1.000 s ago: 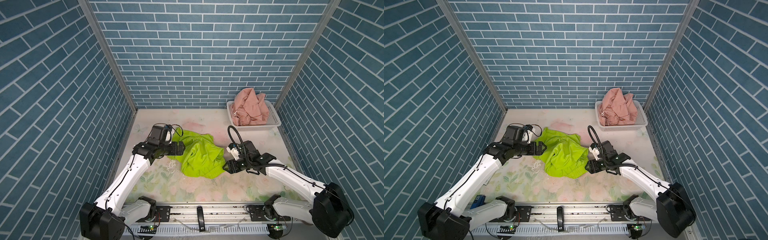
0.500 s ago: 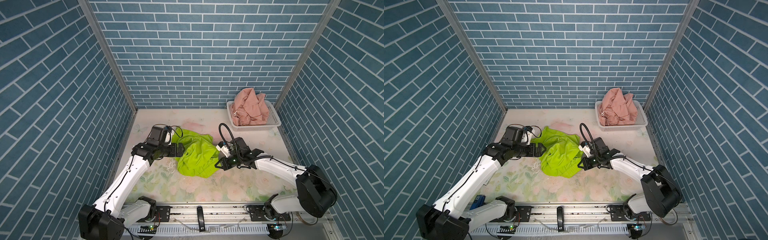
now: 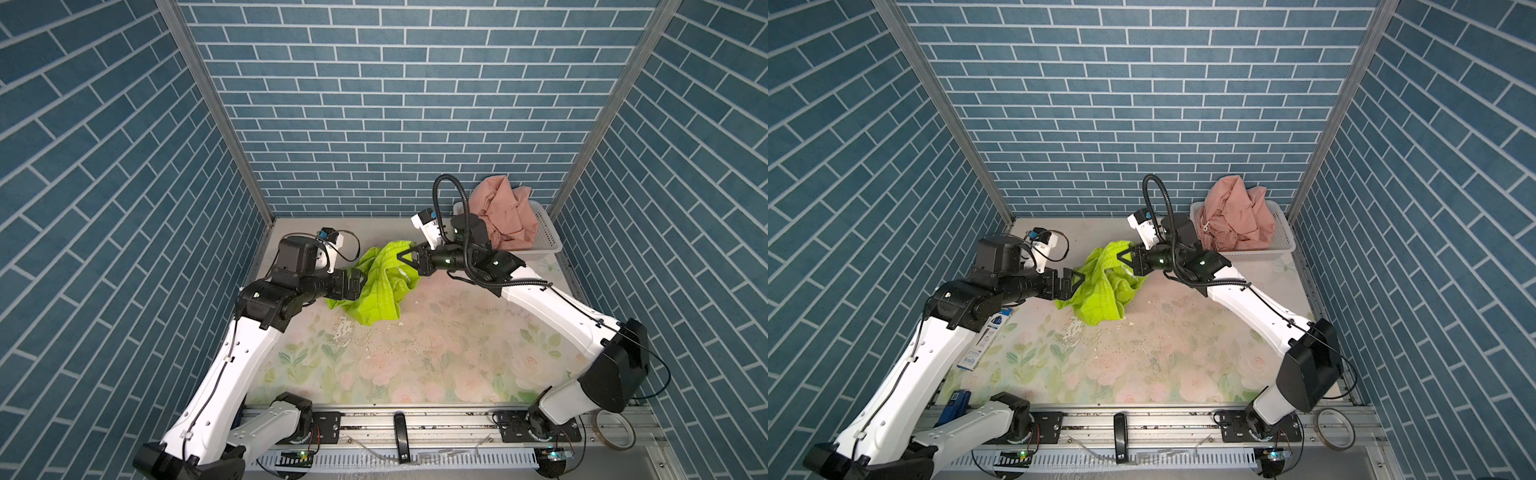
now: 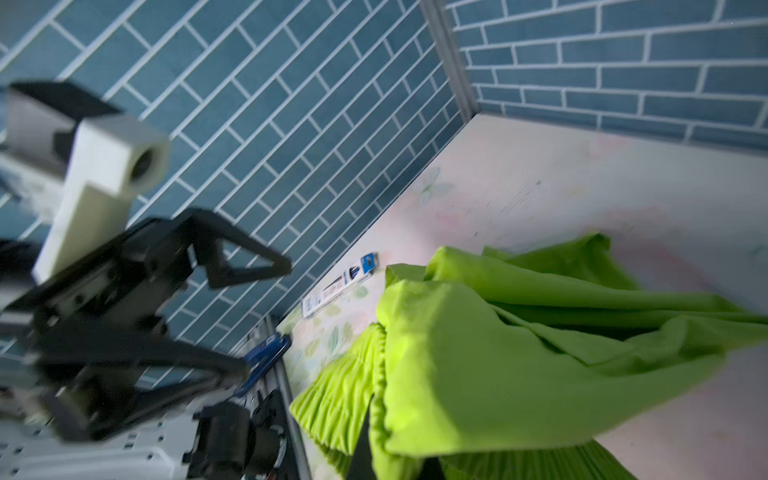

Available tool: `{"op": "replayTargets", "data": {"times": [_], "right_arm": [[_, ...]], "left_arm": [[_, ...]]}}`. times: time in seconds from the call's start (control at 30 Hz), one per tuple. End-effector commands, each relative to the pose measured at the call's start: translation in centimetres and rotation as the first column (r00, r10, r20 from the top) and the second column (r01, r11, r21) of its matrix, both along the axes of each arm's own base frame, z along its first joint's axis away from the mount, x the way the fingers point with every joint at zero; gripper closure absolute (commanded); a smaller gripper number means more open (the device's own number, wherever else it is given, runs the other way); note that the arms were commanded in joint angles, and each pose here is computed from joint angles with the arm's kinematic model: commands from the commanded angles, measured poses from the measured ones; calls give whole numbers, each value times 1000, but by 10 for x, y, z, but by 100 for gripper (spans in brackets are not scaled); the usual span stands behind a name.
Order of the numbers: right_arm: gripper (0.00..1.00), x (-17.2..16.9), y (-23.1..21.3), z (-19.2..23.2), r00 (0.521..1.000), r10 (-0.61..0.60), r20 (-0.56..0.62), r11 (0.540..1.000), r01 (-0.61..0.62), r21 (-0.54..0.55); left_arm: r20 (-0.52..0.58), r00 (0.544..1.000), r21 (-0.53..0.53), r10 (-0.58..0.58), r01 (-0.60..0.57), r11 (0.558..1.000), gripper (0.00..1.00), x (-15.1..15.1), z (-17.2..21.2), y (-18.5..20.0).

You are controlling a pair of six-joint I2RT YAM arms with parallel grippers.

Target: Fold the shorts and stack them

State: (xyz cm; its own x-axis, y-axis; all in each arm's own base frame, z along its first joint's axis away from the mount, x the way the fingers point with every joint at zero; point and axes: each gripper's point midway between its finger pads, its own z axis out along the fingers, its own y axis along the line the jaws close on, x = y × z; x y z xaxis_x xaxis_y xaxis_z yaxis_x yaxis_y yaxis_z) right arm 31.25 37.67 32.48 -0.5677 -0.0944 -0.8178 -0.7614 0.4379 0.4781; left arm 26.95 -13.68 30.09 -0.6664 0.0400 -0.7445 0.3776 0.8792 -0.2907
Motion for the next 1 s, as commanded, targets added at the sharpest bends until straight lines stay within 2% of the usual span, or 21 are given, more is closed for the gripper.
{"op": "replayTargets", "data": {"times": [0.0, 0.13, 0.27, 0.37, 0.47, 0.63, 0.8, 0.97], "right_arm": [[100, 56, -12, 7, 986, -164, 17, 986, 164, 7], [100, 83, -10, 1, 986, -145, -84, 987, 150, 59], [100, 89, -3, -13, 984, -123, -131, 989, 132, 65], [100, 87, 0, -19, 982, -104, -160, 990, 118, 81], [100, 83, -1, -20, 980, -88, -179, 990, 105, 90], [100, 80, -6, -20, 976, -71, -204, 989, 96, 116], [100, 76, -5, -19, 973, -48, -226, 984, 85, 158], [100, 73, -3, -15, 974, -18, -227, 979, 63, 192]], "left_arm": [[-25, 997, -31, -72, 71, 997, 0, -9, -18, -15], [-52, 993, 43, -104, 106, 993, 0, -19, -61, -28], [-36, 996, 129, -81, 85, 988, 0, -15, -106, -44], [71, 996, 246, -50, 31, 969, 0, -7, -127, -56], [233, 972, 323, -9, -69, 944, 0, 5, -131, -64], [371, 928, 302, 7, -128, 945, 0, 18, -151, -75], [442, 897, 341, 27, -196, 920, 0, 33, -166, -92], [489, 870, 316, 65, -246, 916, 0, 45, -180, -111]]}}
